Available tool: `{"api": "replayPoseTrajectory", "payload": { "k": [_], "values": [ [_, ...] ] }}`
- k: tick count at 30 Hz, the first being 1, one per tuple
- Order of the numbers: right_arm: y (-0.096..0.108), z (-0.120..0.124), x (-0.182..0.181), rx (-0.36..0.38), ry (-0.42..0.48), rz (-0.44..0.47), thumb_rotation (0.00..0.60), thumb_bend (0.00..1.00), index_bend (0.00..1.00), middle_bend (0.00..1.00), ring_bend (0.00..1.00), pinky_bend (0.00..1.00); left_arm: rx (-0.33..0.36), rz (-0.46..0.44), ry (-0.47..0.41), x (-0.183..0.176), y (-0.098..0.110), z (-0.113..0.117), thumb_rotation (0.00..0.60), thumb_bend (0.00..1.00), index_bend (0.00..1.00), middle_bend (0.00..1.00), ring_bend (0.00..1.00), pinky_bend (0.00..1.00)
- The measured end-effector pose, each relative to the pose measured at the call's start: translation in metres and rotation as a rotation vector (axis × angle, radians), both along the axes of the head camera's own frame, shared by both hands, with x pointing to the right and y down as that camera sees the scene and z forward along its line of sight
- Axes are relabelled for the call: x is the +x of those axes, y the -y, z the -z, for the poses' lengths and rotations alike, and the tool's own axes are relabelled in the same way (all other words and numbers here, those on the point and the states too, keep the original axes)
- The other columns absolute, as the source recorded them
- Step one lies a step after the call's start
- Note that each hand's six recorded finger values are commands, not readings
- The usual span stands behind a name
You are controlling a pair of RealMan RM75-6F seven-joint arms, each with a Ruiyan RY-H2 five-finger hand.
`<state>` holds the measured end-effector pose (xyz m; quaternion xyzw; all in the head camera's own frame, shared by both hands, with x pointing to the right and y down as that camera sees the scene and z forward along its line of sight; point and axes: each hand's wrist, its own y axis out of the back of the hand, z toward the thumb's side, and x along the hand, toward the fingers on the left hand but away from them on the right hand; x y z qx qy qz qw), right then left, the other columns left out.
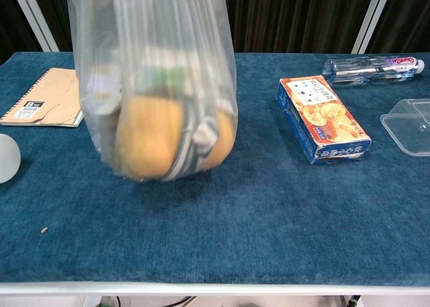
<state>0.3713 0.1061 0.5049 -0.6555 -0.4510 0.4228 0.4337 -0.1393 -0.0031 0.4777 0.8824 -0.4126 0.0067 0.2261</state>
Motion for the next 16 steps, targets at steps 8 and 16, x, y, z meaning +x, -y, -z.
{"api": "replayPoseTrajectory", "payload": {
  "k": [8,16],
  "values": [
    [-0.079,-0.014,0.07,-0.026,-0.072,-0.125,0.6,0.09,0.0,0.0,0.0,0.0,0.139,0.039,0.051,0.007,0.032,0.055,0.0,0.0,0.32,0.38,0.36,0.51],
    [-0.103,-0.032,0.087,-0.069,-0.043,-0.174,0.6,0.09,0.0,0.0,0.0,0.0,0.173,0.094,0.088,0.007,0.052,0.084,0.0,0.0,0.32,0.38,0.36,0.51]
  ]
}}
